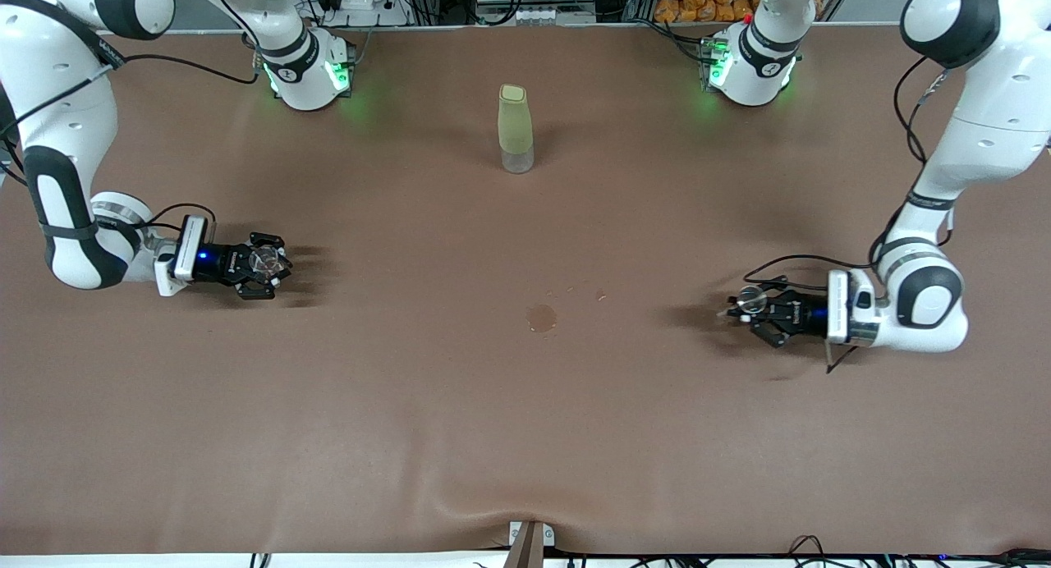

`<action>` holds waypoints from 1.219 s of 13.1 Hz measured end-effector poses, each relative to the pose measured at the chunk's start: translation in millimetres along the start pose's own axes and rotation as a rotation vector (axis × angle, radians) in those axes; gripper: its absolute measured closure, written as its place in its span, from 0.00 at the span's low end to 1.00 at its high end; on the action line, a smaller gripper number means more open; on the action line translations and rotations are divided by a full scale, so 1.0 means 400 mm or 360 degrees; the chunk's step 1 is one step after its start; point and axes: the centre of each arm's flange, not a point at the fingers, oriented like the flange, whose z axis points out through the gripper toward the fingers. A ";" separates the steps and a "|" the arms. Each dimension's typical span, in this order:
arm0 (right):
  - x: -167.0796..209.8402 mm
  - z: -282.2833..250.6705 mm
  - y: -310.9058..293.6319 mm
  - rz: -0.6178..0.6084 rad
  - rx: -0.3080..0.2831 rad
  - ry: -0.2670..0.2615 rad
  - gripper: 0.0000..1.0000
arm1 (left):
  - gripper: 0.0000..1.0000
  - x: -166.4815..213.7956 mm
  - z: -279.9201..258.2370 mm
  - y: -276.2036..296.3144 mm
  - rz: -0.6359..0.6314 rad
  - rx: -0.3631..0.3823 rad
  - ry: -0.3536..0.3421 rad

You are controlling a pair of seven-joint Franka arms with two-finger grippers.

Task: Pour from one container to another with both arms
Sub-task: 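Carry the beaker and the jigger back to their starting spots, then lower and release the beaker with the right gripper while the left gripper releases the jigger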

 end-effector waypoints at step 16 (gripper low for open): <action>-0.155 -0.045 0.015 0.0033 -0.0043 -0.0195 0.80 | 0.79 -0.152 -0.195 0.139 -0.0123 0.0002 -0.0052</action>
